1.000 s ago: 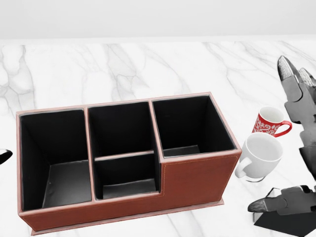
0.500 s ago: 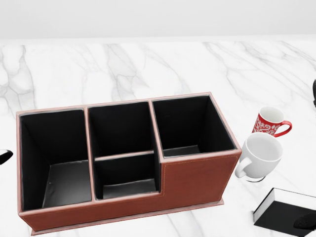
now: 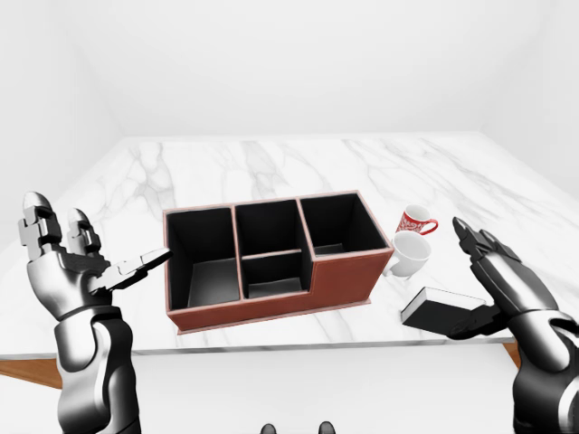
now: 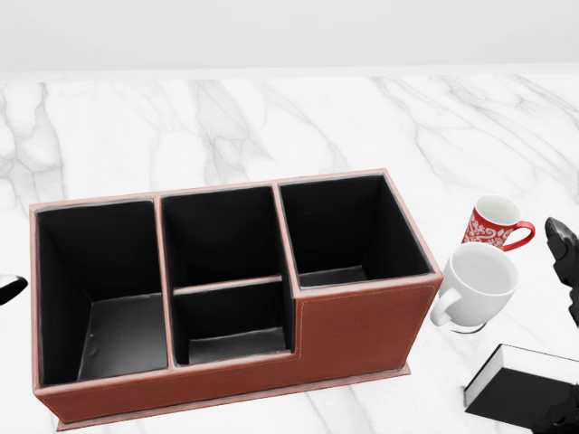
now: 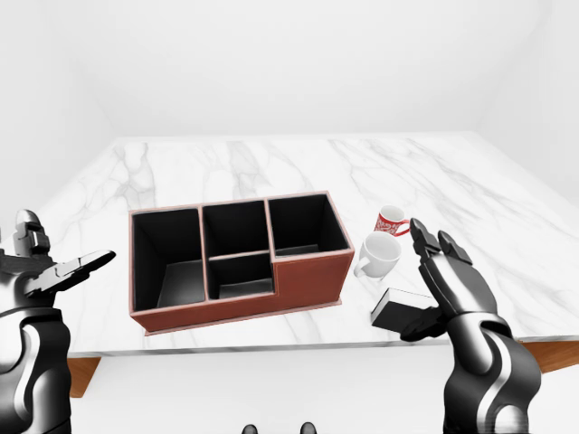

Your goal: Pick up the book and place it in the right compartment of the caddy.

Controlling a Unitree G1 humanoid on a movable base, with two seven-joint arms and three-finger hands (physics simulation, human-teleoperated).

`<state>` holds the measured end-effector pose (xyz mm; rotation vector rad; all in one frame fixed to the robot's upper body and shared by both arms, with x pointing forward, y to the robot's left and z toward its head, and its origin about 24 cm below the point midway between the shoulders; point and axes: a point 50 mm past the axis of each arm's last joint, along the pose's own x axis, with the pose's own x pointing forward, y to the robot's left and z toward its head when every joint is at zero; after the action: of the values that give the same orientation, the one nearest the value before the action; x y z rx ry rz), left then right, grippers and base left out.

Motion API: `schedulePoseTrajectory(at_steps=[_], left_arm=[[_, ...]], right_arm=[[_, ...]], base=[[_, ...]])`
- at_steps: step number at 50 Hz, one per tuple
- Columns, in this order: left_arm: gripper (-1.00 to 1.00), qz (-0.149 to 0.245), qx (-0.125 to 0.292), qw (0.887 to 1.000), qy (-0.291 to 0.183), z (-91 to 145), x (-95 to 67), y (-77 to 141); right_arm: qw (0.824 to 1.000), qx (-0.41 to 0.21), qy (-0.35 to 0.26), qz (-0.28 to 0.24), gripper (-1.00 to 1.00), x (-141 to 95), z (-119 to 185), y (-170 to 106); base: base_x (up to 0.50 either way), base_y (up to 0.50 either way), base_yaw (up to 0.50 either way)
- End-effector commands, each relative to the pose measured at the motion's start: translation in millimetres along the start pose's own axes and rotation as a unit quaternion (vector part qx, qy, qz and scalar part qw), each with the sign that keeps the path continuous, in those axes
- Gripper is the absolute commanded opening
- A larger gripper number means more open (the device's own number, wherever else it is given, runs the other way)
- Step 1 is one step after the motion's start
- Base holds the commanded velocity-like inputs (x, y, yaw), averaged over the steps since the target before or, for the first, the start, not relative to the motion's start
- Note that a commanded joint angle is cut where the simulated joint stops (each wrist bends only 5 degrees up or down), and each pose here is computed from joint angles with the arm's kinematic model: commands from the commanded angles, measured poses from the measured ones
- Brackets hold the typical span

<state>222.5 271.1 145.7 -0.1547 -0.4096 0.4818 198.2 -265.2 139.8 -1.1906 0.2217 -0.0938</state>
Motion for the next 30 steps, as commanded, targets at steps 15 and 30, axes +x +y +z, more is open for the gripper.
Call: schedulePoseTrajectory(at_steps=[15, 30], left_arm=[[1.00, -0.002, 0.002, 1.000, 0.004, -2.2, -0.2, -1.0], [1.00, -0.002, 0.003, 1.000, 0.006, -3.5, -0.2, -1.7]], right_arm=[[0.987, 0.007, 0.050, 0.151, 1.00, 42.6, -32.4, 50.5], [0.988, -0.003, 0.057, 0.147, 1.00, 49.0, -37.4, 46.3]], base=[[0.00, 0.00, 0.00], [0.00, 0.00, 0.00]])
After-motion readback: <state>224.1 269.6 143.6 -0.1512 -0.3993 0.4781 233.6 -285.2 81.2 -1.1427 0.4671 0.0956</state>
